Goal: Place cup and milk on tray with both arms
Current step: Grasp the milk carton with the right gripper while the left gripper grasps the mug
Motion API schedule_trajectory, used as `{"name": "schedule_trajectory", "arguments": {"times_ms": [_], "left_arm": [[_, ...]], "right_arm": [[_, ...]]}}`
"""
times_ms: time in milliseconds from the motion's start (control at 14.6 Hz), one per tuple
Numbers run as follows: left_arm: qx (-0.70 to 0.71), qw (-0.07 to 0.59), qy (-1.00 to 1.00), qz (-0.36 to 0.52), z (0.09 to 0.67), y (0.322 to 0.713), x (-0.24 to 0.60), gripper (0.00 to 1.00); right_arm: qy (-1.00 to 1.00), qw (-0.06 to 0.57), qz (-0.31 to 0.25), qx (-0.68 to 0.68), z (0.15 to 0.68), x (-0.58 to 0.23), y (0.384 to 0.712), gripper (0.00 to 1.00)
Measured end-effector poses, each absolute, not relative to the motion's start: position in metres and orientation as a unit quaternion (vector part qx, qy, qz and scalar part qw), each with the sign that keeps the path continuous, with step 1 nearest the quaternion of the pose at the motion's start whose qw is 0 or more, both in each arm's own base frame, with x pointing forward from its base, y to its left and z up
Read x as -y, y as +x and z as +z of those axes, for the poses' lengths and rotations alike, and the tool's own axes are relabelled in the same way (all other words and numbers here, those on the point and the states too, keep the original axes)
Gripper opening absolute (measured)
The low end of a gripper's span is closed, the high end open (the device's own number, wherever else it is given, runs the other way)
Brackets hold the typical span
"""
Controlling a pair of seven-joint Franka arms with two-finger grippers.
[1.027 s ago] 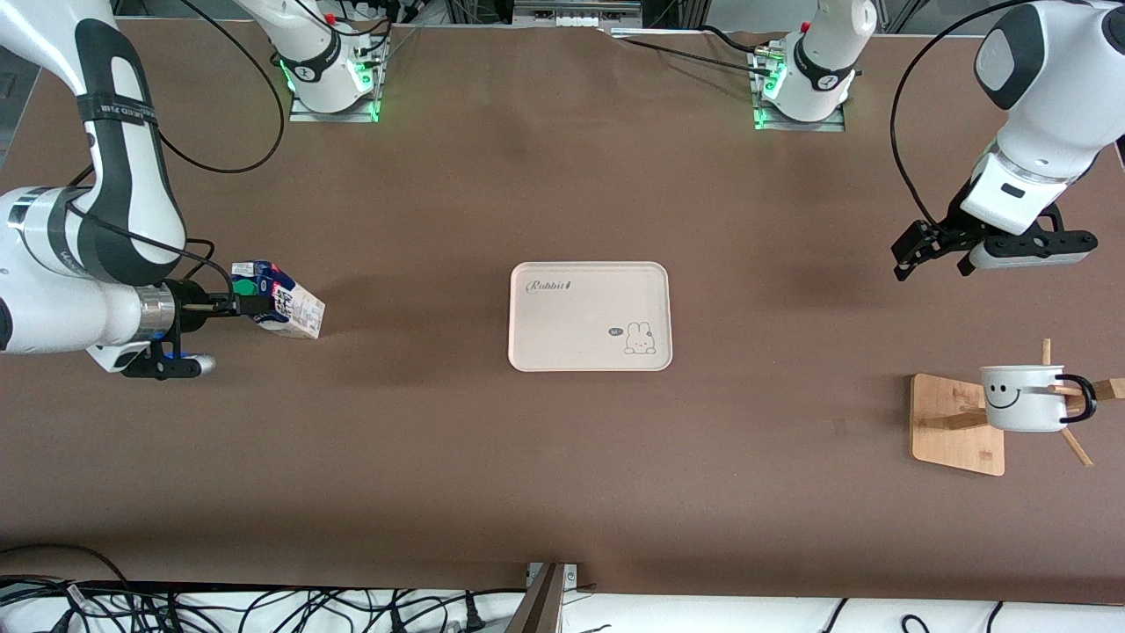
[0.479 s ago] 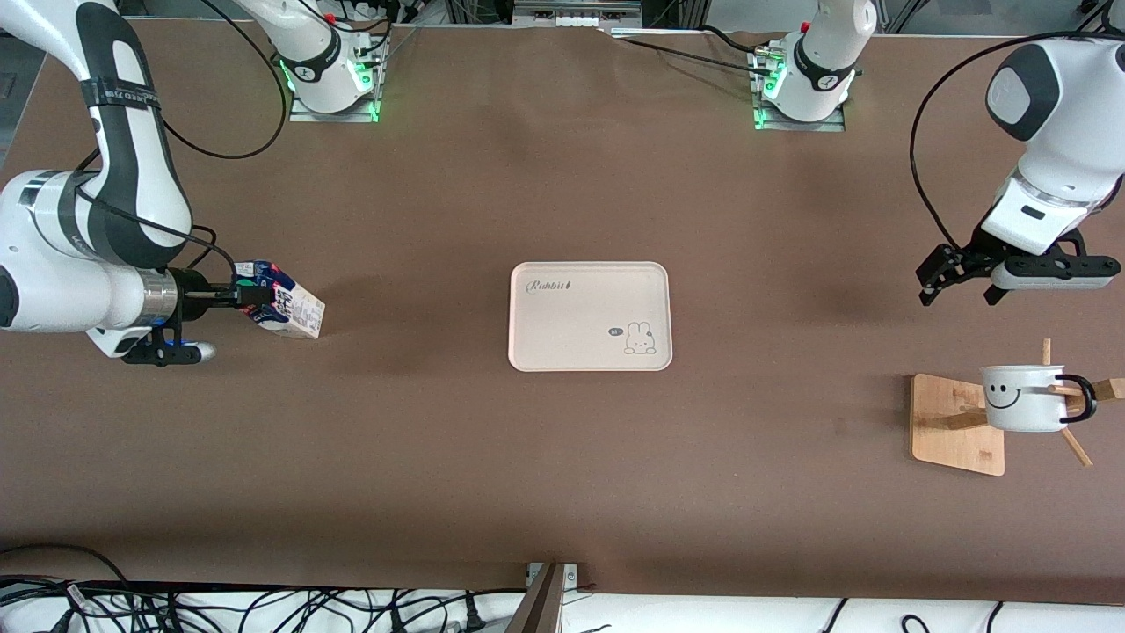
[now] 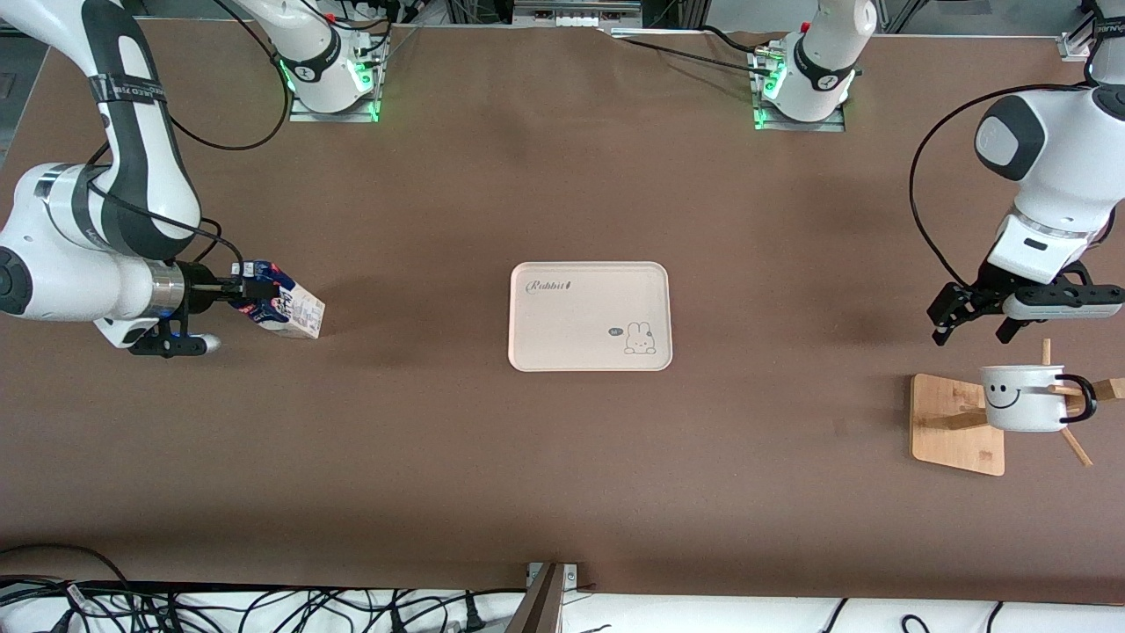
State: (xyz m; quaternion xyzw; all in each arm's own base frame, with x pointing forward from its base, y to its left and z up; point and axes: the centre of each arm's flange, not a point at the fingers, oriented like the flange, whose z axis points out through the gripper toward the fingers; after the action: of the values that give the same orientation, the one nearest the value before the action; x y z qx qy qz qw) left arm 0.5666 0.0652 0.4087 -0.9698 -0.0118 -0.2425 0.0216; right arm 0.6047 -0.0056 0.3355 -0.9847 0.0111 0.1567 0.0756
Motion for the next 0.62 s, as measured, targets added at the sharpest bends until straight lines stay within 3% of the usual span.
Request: {"name": "schedule_trajectory", "arguments": {"times_ms": [616], "left_arm": [[-0.005,0.033,-0.954,-0.297,0.383,0.583,-0.068,1.00]], "right_arm": [[-0.986,0.065,0.150,-0.008,0.320,0.015,0.595,1.00]]}}
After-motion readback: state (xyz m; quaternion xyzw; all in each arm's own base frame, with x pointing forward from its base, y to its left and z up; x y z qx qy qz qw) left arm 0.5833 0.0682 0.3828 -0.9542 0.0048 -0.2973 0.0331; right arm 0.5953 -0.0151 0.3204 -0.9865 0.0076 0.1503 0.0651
